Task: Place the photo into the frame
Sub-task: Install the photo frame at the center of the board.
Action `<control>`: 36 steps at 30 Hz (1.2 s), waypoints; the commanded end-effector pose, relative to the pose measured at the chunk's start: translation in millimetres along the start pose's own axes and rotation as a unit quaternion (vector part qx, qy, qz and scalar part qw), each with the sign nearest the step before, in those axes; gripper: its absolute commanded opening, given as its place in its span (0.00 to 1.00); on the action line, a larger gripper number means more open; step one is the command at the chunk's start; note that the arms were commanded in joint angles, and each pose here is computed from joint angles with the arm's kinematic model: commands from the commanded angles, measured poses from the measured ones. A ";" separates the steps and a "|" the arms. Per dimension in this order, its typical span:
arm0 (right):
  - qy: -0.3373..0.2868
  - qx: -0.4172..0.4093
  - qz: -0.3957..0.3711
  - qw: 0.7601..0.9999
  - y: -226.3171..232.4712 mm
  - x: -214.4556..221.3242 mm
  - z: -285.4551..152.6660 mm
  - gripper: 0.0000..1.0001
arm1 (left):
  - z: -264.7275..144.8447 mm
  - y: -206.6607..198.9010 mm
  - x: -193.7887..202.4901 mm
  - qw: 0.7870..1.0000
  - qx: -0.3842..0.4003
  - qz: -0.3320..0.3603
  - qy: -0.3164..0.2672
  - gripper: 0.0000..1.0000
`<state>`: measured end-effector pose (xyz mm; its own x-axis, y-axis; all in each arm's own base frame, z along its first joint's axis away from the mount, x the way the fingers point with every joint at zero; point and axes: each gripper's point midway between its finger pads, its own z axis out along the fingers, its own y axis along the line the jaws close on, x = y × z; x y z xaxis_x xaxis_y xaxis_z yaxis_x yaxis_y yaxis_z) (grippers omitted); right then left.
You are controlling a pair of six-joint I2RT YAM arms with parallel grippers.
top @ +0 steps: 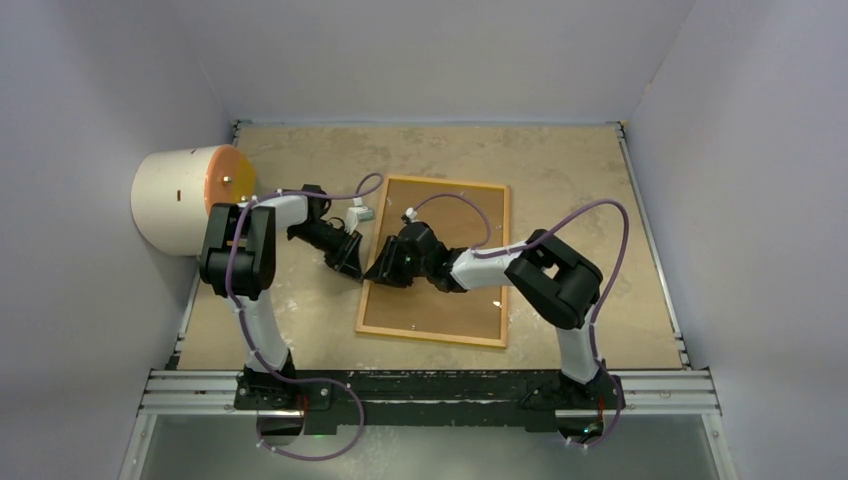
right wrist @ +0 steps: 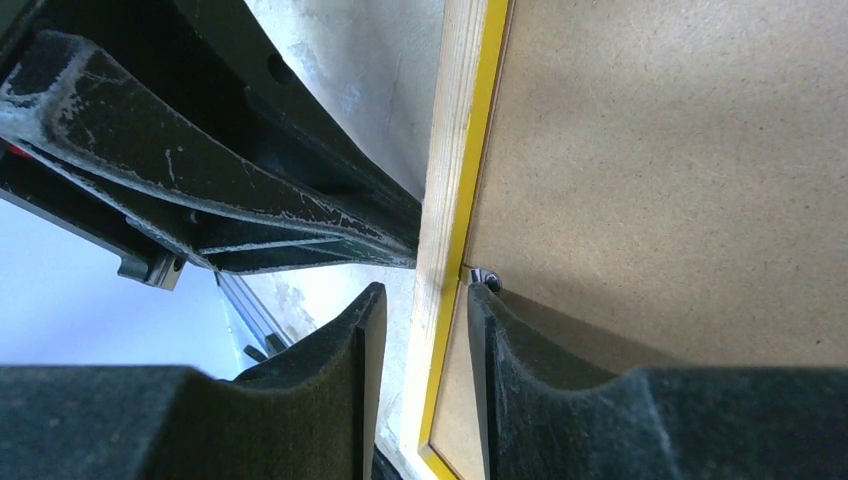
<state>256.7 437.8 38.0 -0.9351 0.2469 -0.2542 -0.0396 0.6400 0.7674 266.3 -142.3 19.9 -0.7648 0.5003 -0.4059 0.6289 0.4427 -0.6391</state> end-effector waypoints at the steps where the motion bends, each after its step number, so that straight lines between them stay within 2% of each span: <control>1: -0.018 0.033 0.005 0.999 -18.4 -7.1 10.5 0.38 | -5.3 -3.8 -7.0 0.999 -0.009 0.032 -0.010 0.15; 10: -0.029 0.032 0.013 0.999 -17.1 -11.3 10.7 0.37 | -5.5 -4.6 -6.1 0.999 -0.011 0.036 -0.009 0.15; 18: -0.039 0.014 0.056 0.998 -12.9 -15.1 12.8 0.35 | -2.6 -7.3 -7.3 0.999 -0.006 0.038 -0.010 0.15; 25: -0.075 -0.037 0.065 0.994 10.8 -53.4 -31.7 0.43 | -16.4 -5.8 -20.6 0.999 -0.013 0.043 -0.019 0.15; 30: -0.116 -0.009 0.048 0.992 -8.3 -100.8 -66.5 0.53 | -35.7 8.3 -62.0 0.997 -0.035 0.038 -0.057 0.27; 33: -0.128 0.012 0.035 0.991 -22.3 -125.2 -74.3 0.54 | -40.5 17.9 -88.4 0.995 -0.043 0.031 -0.081 0.39; 36: -0.130 0.037 0.009 0.991 -34.7 -146.0 -68.9 0.54 | -38.2 32.1 -105.3 0.995 -0.045 0.021 -0.092 0.43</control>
<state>354.6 340.9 99.6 -0.8025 0.5078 -0.3132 0.0593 0.5903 0.8050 344.4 -144.2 64.8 -0.7157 0.4478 -0.5360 0.6980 0.4857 -0.5262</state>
